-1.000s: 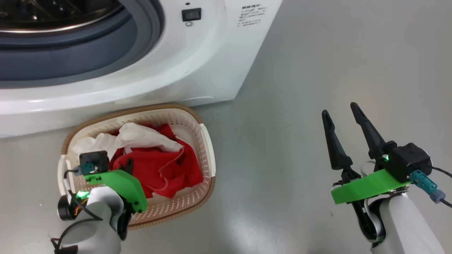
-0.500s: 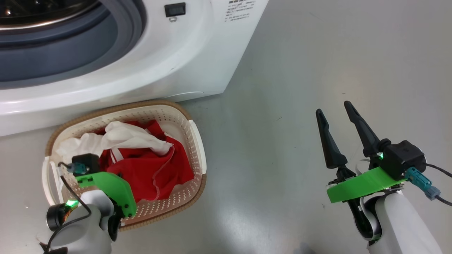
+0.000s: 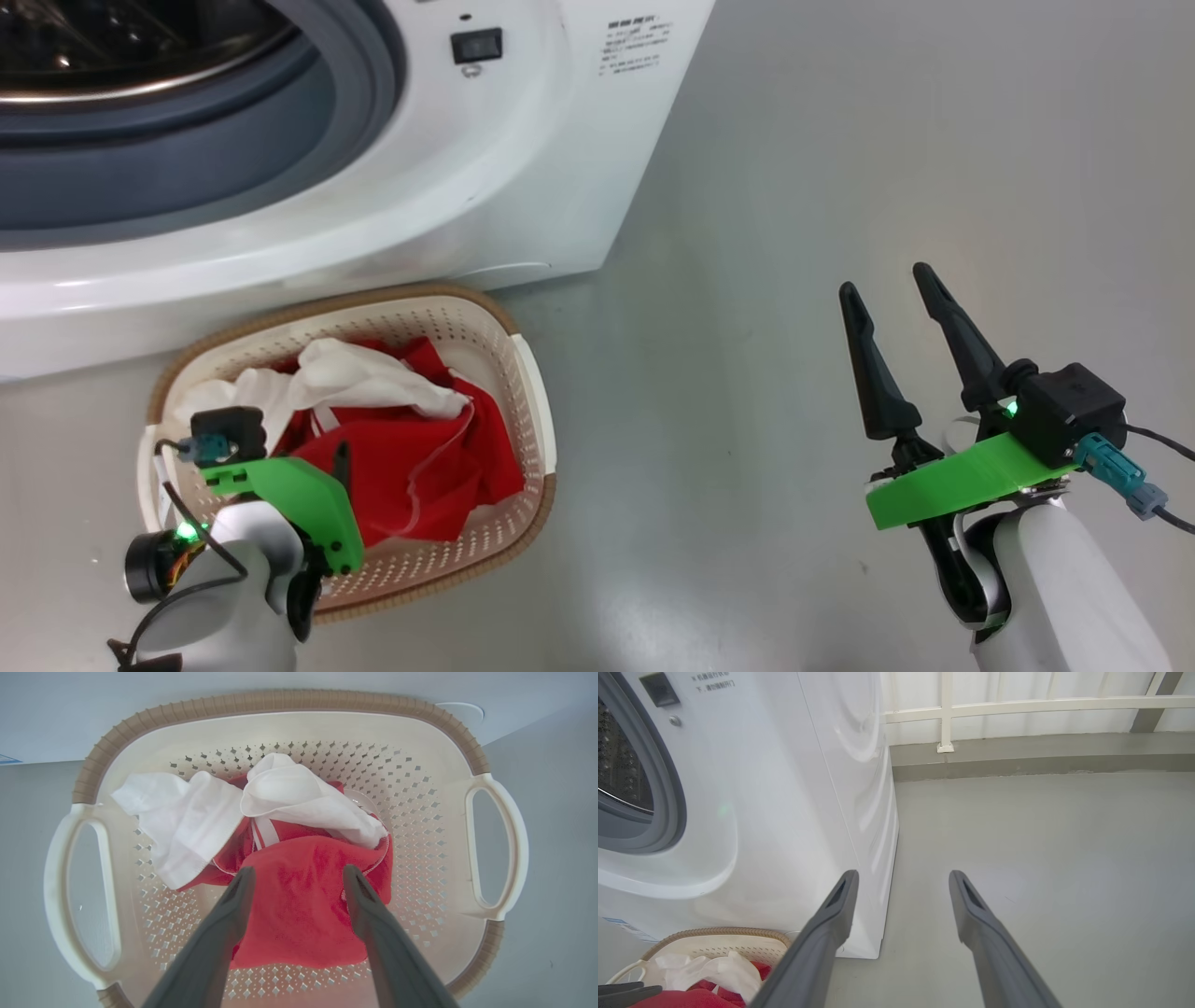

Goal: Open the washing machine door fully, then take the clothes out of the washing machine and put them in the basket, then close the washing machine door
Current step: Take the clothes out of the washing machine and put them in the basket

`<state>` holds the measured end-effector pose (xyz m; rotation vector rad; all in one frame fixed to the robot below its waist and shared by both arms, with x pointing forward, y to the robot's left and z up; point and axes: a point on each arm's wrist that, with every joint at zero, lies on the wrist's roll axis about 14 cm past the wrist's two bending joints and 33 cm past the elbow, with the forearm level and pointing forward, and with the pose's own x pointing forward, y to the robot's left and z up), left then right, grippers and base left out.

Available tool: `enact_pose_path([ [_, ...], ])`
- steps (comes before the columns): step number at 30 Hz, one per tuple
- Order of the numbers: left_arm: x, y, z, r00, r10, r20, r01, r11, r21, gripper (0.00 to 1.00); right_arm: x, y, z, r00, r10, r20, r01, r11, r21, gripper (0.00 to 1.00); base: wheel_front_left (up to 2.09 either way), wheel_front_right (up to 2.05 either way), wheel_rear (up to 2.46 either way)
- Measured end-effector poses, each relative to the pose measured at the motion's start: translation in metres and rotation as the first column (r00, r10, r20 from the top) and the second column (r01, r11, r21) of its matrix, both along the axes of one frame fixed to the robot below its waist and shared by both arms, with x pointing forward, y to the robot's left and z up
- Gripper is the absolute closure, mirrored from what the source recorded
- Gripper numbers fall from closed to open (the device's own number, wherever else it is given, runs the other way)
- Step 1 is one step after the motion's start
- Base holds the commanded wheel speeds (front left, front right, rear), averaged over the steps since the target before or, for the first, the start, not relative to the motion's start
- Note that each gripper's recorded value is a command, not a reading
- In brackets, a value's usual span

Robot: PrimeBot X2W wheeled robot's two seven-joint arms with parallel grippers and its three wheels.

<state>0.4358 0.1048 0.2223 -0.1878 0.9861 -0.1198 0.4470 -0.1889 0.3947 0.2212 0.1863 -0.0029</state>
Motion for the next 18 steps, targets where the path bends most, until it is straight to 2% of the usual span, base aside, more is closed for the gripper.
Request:
enact_pose_path([
  [9, 0.015, 0.004, 0.031, 0.990, 0.025, 0.139, -0.023, 1.000, -0.016, 0.00, 0.000, 0.007, 0.014, 0.999, 0.016, 0.032, -0.017, 1.000, 0.010, 0.00, 0.00, 0.00, 0.00],
  [14, 0.036, -0.001, 0.070, 0.953, 0.050, 0.299, -0.028, 0.997, -0.076, 0.00, -0.003, 0.011, 0.024, 0.998, 0.026, 0.056, -0.026, 1.000, 0.007, 0.00, 0.00, 0.00, 0.00],
  [18, 0.038, -0.003, 0.091, 0.928, 0.064, 0.368, -0.028, 0.994, -0.102, 0.00, -0.005, 0.007, 0.033, 0.997, 0.015, 0.077, -0.016, 1.000, 0.007, 0.00, 0.00, 0.00, 0.00],
])
